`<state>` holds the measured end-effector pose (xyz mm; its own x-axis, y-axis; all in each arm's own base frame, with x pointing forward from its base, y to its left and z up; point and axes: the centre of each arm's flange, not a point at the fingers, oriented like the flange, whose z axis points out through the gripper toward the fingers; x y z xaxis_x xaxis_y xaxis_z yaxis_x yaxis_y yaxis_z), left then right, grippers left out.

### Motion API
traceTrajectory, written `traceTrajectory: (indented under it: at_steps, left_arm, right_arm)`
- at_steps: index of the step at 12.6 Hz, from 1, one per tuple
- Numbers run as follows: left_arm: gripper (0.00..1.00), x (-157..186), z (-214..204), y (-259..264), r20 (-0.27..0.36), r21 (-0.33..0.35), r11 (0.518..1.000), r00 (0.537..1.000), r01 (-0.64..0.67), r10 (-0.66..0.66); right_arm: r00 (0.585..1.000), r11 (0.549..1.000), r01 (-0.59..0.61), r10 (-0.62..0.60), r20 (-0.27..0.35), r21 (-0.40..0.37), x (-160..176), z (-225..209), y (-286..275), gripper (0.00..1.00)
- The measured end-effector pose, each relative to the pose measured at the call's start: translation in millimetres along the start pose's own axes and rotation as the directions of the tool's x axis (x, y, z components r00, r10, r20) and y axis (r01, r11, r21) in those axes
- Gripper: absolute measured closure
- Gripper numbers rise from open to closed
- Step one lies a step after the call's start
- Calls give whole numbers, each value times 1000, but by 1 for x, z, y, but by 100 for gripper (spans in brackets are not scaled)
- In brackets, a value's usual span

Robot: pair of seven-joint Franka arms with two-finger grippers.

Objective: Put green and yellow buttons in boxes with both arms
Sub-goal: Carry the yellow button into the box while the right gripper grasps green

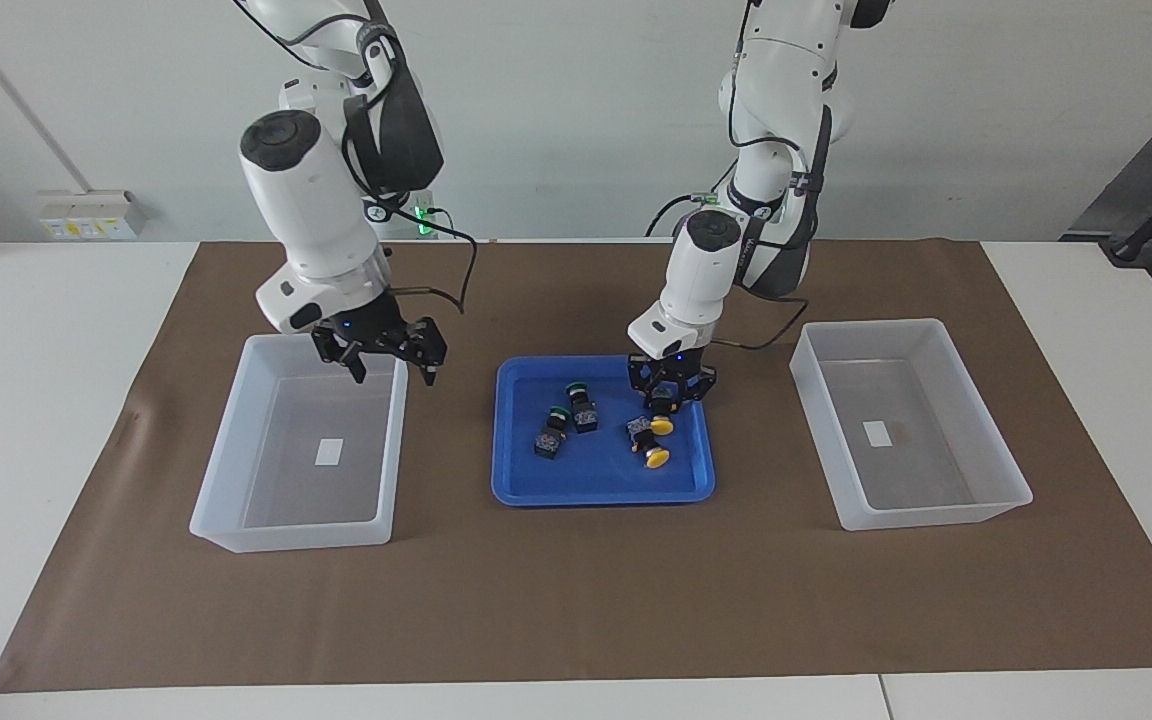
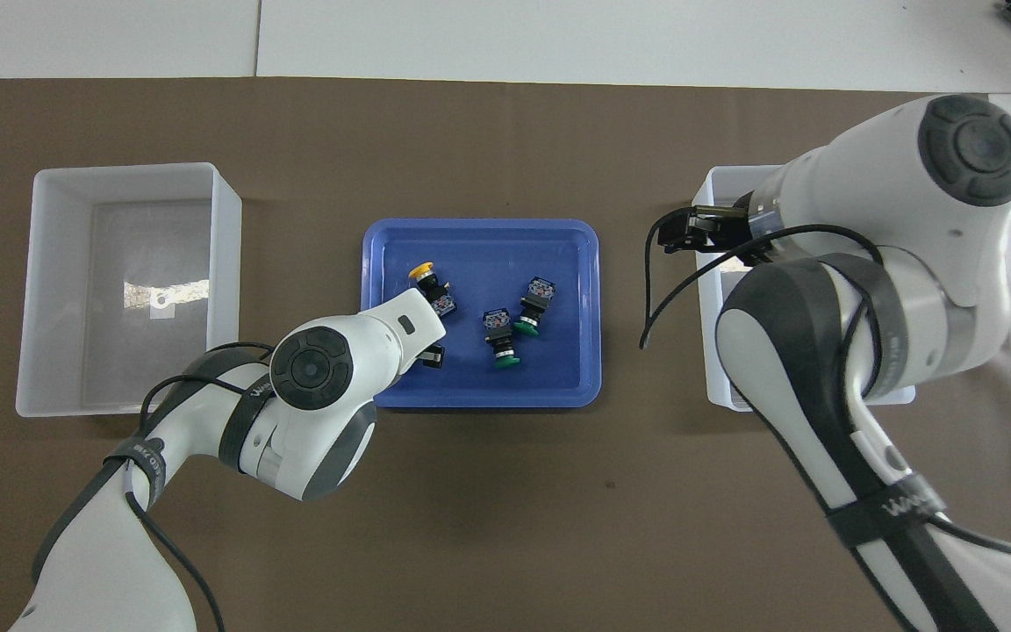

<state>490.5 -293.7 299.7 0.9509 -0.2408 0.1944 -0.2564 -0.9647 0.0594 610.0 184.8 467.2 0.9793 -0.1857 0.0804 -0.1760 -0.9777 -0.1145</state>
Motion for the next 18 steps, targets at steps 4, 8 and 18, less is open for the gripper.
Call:
traceTrajectory:
  at_steps: [4,8,18]
  left_arm:
    - [59,27,-61,-36,-31,10,997,996,78,-78]
    - [59,53,-136,-124,-71,33,978,977,205,-202]
    - [59,30,-145,-307,-77,118,979,984,168,-160]
  right_arm:
    - [997,997,-75,75,-23,24,-29,64,-84,0]
    - [993,993,-118,118,-19,20,-45,117,-114,0]
    - [996,995,-90,90,10,-33,-66,173,-127,8]
